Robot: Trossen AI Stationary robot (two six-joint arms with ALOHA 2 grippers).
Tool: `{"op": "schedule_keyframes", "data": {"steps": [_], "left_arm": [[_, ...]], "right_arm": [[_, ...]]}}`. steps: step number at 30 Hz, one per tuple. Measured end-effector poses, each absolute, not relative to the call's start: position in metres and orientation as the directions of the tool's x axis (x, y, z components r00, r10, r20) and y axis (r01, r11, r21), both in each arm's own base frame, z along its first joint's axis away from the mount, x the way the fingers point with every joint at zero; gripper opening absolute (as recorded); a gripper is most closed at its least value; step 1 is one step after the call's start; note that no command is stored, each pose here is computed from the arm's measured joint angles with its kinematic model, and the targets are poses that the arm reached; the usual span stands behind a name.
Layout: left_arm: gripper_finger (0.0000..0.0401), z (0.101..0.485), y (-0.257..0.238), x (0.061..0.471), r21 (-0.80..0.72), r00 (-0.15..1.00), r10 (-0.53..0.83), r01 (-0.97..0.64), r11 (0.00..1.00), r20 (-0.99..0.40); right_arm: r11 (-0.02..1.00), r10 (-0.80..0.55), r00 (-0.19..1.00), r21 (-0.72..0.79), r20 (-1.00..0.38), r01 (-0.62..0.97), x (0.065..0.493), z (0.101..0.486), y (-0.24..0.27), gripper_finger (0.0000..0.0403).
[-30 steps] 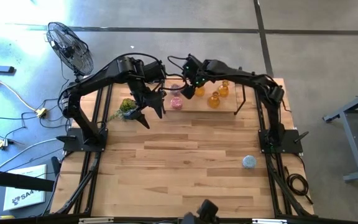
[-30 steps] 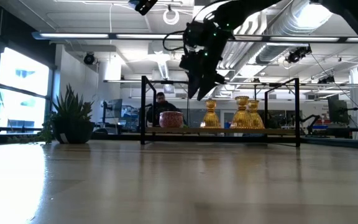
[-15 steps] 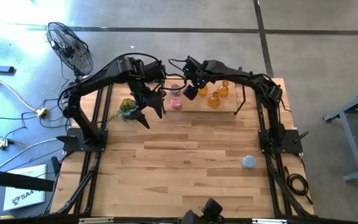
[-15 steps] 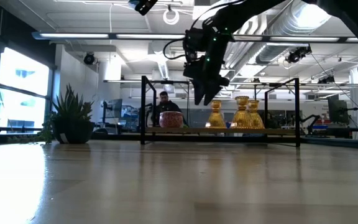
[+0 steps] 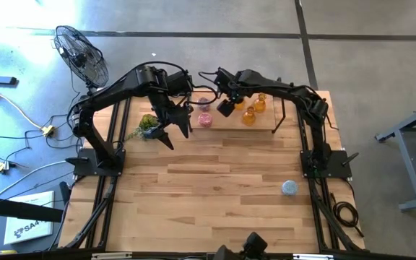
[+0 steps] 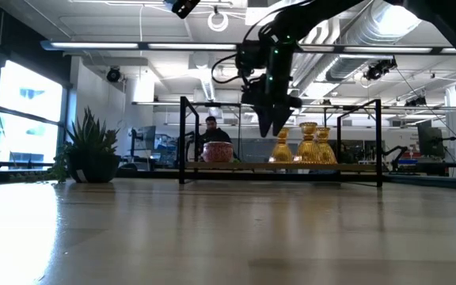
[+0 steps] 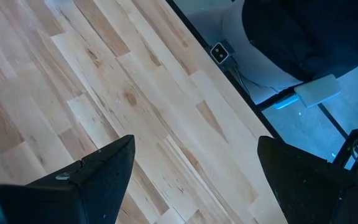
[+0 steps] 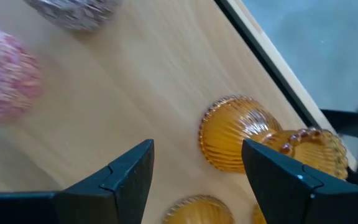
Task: Pick & Place candle stick holders
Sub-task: Adjust the orange glass candle holder on the shelf, then put the blue patterned scented candle on the shelf
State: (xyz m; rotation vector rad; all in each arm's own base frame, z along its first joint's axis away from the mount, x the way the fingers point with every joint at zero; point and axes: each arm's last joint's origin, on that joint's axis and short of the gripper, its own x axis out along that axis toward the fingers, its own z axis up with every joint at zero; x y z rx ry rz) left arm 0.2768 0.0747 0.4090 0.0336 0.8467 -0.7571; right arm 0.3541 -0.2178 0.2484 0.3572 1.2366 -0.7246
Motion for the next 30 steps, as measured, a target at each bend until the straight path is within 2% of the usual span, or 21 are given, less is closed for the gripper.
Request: {"op": "schedule_keyframes", "data": {"steps": [11,16,18,24,30], "left_arm": [[0.0335,0.409,0.075,0.277,-0.263,0.422,-0.596,0.619,0.740,-0.684],[0.0335,0.409,0.075,0.277,-0.263,0.422,-0.596,0.619,0.740,-0.684],[0.0335,0.409,0.075,0.277,-0.261,0.422,-0.595,0.620,0.740,-0.684],[0.0335,0.409,0.075,0.277,-0.259,0.421,-0.591,0.618,0.742,-0.688],[0.0335,0.409,0.075,0.277,-0.260,0.422,-0.593,0.619,0.741,-0.686]], "right_arm": [[0.684,-0.321,0.086,-0.169,-0.943,0.710,0.350,0.248,-0.217,0.0239],[0.709,-0.320,0.101,-0.167,-0.942,0.685,0.352,0.251,-0.212,0.0239],[0.741,-0.313,0.142,-0.148,-0.939,0.655,0.355,0.257,-0.205,0.0239],[0.851,-0.246,0.342,-0.033,-0.907,0.524,0.358,0.300,-0.163,0.0239],[0.857,-0.338,0.346,-0.134,-0.875,0.498,0.326,0.356,-0.098,0.0239]]}}
